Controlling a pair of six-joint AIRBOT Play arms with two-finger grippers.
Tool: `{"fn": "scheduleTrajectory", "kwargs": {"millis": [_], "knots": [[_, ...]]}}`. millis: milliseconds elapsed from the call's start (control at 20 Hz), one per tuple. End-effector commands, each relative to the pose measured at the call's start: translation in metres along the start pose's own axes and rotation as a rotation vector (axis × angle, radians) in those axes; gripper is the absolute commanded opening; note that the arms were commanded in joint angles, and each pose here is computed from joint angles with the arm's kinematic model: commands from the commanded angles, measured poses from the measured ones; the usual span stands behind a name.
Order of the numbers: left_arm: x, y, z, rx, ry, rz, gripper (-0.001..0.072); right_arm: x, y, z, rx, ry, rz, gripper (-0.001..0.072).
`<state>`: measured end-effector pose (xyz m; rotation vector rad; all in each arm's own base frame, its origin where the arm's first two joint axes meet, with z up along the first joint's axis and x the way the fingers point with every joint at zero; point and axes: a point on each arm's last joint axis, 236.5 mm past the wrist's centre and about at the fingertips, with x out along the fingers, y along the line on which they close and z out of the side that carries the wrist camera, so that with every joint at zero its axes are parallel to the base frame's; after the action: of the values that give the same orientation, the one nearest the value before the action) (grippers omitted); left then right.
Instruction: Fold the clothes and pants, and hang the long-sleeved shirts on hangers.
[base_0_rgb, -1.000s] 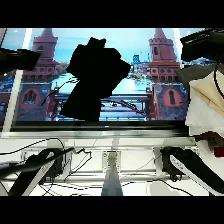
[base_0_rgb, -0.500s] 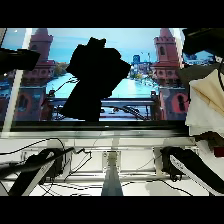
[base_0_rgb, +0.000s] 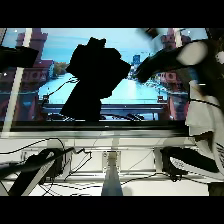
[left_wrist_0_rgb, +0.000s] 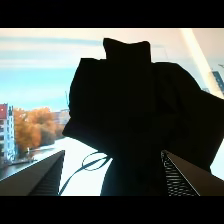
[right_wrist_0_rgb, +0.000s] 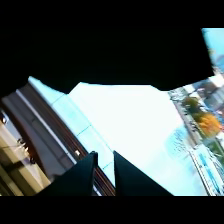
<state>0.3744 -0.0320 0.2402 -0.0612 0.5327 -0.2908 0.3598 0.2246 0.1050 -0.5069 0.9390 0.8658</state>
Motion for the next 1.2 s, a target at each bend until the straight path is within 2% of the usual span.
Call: {"fn": "scheduleTrajectory", "kwargs": {"millis": [0,50,100,250,450,550,700,750,800,900,950,1000,1050,1100,1150], "knots": [[0.000,0.003,0.005,0.002,-0.021,0.010,0.0712,0.100,0.075,-0.030,-0.463,0.178,0.219,0.0273],[0.000,0.003,0.005,0.002,-0.021,0.010,0.0711,0.122,0.089,-0.028,-0.577,0.174,0.237,0.0392],[0.000,0.003,0.005,0.002,-0.021,0.010,0.0711,0.144,0.100,-0.025,-0.674,0.168,0.230,0.0439],[0.000,0.003,0.005,0.002,-0.021,0.010,0.0711,0.187,0.116,-0.018,-0.803,0.156,0.175,0.0455],[0.000,0.003,0.005,0.002,-0.021,0.010,0.0712,0.212,0.112,-0.003,-0.809,0.093,0.114,0.0456],[0.000,0.003,0.005,0.002,-0.021,0.010,0.0711,0.221,0.104,0.010,-0.801,0.043,0.067,0.0533],[0.000,0.003,0.005,0.002,-0.021,0.010,0.0711,0.232,0.099,0.015,-0.803,0.020,0.037,0.0528],[0.000,0.002,0.005,0.001,-0.022,0.009,0.0711,0.237,0.096,0.013,-0.797,0.023,0.031,0.0516],[0.000,0.001,0.006,-0.004,-0.025,0.002,0.0711,0.240,0.092,0.013,-0.797,0.021,0.022,0.0443],[0.000,-0.005,0.009,-0.023,-0.038,-0.024,0.0711,0.242,0.086,0.021,-0.812,-0.002,-0.014,0.0164],[0.000,-0.006,0.010,-0.026,-0.040,-0.029,0.0711,0.240,0.084,0.025,-0.820,-0.010,-0.027,0.0081],[0.000,-0.006,0.010,-0.026,-0.040,-0.029,0.0710,0.237,0.081,0.032,-0.823,-0.019,-0.039,0.0015],[0.001,-0.006,0.009,-0.027,-0.039,-0.029,0.0680,0.231,0.075,0.041,-0.810,-0.033,-0.058,0.0016],[0.002,-0.005,0.008,-0.028,-0.034,-0.029,0.0519,0.222,0.065,0.054,-0.765,-0.055,-0.087,0.0016],[0.004,-0.004,0.007,-0.029,-0.028,-0.027,0.0329,0.209,0.052,0.069,-0.717,-0.084,-0.125,0.0016]]}}
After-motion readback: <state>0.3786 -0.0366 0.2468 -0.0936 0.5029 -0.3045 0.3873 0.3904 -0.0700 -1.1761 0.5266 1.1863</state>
